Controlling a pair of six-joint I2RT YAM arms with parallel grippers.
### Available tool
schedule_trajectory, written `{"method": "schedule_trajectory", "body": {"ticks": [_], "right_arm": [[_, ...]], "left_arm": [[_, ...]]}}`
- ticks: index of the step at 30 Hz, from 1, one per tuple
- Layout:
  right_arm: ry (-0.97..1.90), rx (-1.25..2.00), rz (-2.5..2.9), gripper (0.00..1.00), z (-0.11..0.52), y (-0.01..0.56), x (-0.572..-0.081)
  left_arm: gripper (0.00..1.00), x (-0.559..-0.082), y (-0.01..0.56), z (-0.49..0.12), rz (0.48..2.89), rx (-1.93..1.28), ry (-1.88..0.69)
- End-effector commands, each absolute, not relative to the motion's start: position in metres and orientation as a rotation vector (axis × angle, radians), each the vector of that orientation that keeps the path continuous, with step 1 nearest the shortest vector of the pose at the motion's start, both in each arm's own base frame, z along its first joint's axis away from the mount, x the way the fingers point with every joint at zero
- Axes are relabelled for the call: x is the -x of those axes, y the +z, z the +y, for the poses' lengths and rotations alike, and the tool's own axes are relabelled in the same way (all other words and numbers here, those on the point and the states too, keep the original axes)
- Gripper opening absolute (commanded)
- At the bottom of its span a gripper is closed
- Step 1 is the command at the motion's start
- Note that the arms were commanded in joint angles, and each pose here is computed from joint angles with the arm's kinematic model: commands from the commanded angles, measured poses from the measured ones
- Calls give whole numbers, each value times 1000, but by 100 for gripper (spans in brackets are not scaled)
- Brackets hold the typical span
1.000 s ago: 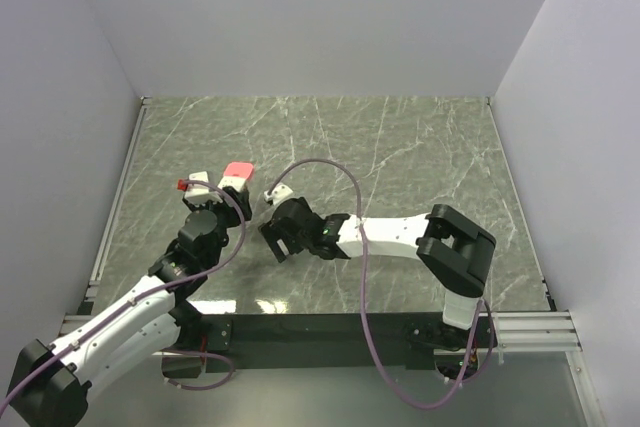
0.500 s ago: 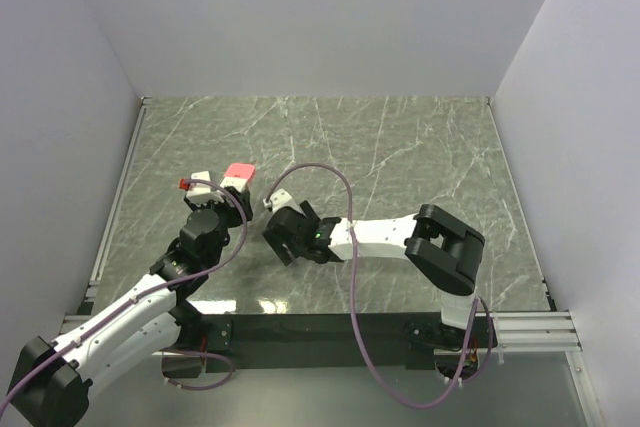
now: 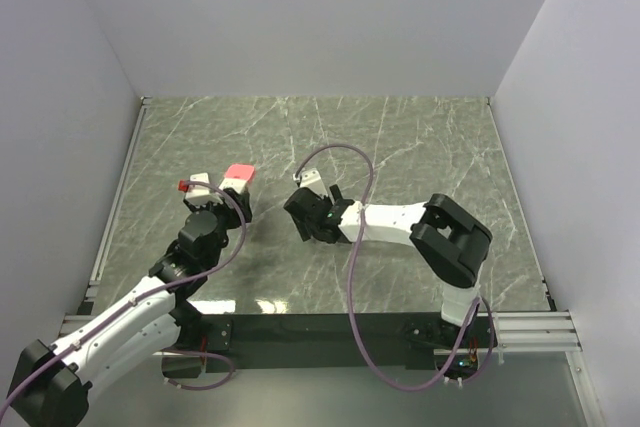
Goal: Insert the plug
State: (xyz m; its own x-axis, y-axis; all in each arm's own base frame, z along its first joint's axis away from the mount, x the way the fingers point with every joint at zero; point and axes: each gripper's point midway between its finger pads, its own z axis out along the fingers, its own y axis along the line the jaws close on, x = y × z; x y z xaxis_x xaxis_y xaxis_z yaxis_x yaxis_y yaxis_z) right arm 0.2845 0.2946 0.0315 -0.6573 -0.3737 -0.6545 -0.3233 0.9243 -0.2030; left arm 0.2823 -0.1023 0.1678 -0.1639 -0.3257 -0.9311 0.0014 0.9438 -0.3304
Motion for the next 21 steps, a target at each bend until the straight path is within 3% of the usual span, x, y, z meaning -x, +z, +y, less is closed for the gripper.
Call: {"method": "schedule_trajectory", "body": {"ticks": [1, 7, 21], "right_arm": [[94, 419, 2308, 90, 316, 58, -277], [401, 399, 2276, 90, 355, 77, -268], [327, 286, 2300, 90, 352, 45, -282]], "left_arm": [[1, -285, 198, -104, 1603, 280, -367], [1, -284, 198, -104, 1600, 277, -378], [1, -284, 199, -103, 1599, 282, -376]]}}
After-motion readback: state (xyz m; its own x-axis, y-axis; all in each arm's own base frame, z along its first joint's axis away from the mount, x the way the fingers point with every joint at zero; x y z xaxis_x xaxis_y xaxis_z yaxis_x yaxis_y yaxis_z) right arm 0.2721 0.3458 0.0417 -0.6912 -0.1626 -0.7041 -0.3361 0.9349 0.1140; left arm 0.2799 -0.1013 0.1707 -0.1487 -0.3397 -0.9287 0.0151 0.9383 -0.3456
